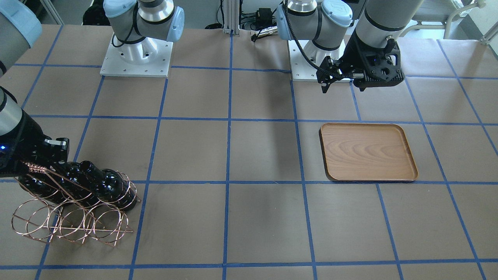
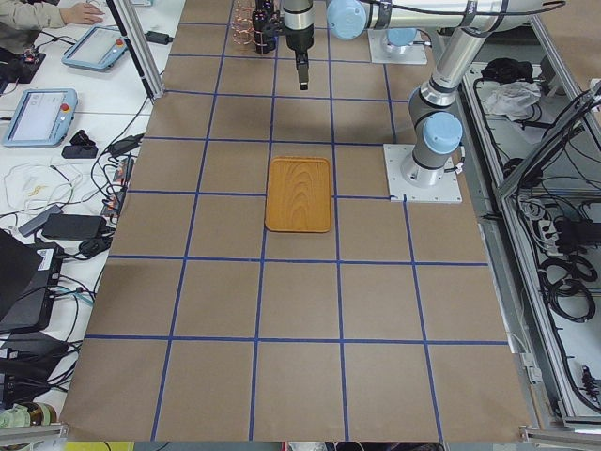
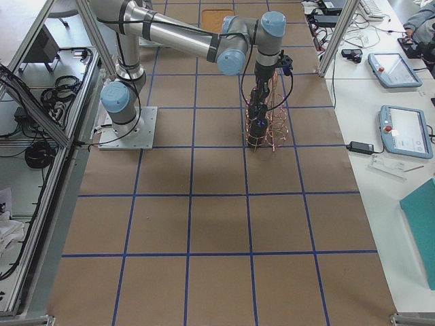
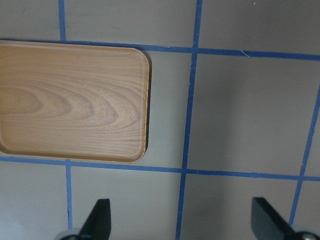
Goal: Take wine from basket and place on tray
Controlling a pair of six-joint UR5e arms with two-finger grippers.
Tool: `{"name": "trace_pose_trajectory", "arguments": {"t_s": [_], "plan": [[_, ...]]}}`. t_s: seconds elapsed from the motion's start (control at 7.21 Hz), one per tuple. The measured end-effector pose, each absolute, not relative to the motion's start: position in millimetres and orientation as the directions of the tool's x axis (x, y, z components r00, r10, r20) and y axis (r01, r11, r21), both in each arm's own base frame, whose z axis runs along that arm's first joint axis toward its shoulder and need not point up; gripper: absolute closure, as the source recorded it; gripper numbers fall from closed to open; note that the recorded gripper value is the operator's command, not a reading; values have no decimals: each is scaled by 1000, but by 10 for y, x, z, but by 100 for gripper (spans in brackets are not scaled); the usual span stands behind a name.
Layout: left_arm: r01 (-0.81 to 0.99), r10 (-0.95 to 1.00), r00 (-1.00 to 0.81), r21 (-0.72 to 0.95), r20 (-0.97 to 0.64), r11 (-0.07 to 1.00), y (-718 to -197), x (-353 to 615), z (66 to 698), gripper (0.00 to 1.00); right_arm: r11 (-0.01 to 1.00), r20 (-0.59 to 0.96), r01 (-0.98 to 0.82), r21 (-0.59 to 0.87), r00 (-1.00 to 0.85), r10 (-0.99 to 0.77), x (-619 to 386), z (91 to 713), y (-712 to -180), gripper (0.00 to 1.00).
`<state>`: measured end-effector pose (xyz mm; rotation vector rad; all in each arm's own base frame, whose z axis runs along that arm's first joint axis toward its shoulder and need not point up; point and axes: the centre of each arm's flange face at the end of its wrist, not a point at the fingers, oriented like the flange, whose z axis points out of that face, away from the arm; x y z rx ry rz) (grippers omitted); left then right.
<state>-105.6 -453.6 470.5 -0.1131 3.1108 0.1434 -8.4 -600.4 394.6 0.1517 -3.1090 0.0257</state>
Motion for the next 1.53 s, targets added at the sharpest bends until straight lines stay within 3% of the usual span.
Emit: {"name": "trace_pose_trajectory", "arguments": {"t_s": [1.53], "plan": [[-75, -72, -997, 94, -31, 993, -4528, -1051, 4693, 0, 995, 32, -97, -14, -995, -97, -87, 3944, -6005, 100]]}}
